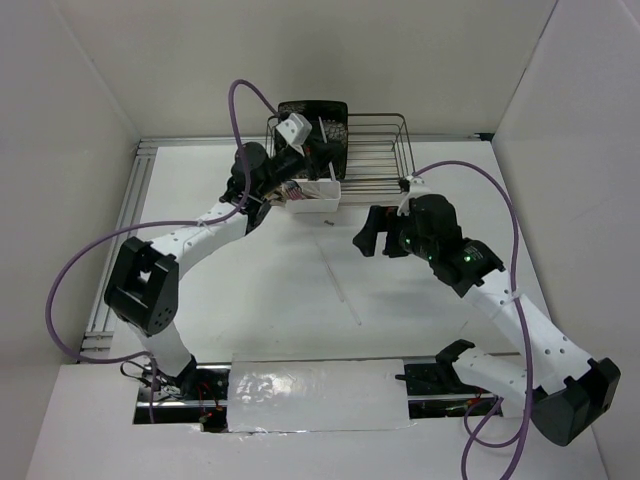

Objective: Sort the eating utensils into containers

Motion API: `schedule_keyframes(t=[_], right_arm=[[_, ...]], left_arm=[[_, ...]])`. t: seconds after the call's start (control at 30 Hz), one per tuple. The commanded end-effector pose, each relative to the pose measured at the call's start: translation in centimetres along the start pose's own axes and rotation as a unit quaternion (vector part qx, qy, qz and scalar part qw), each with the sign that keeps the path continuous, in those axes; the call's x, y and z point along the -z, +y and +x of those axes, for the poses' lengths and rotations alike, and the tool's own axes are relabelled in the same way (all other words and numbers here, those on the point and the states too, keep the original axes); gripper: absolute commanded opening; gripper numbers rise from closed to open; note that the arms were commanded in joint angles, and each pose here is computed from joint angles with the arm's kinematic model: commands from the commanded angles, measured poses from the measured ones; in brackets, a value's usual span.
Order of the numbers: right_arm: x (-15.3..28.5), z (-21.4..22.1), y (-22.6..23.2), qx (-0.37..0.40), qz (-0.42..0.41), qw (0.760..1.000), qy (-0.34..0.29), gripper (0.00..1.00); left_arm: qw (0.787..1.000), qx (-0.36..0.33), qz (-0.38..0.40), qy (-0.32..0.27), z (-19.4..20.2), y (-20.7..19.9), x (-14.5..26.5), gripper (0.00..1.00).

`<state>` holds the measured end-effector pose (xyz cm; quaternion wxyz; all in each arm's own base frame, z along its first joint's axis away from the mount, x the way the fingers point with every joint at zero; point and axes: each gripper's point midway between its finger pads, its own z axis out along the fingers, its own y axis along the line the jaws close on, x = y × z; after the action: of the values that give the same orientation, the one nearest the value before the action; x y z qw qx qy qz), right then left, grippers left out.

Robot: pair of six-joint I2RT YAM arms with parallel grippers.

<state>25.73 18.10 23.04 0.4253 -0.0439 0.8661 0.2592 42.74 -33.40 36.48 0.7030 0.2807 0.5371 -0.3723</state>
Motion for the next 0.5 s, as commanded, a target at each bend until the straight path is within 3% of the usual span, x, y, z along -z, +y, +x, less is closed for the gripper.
schedule_keyframes(t=[0.0, 0.2, 0.47], right_arm=[[0.8, -1.3, -0.6, 0.004, 0.015, 0.999, -0.029, 1.00], [-0.3, -1.0, -1.4, 0.003, 0.026, 0.999, -0.019, 1.00], [-1.8, -0.1, -2.1, 0.008, 0.037, 0.999, 0.001, 1.00]], left_arm=[[0.994, -0.074, 0.023, -0.080, -4.0, 1.3, 0.4, 0.00], [0.995, -0.071, 0.034, -0.059, -1.3, 3.4, 0.2, 0.00], [0.991, -0.069, 0.112, -0.016, 3.0, 1.6, 0.7, 0.00]])
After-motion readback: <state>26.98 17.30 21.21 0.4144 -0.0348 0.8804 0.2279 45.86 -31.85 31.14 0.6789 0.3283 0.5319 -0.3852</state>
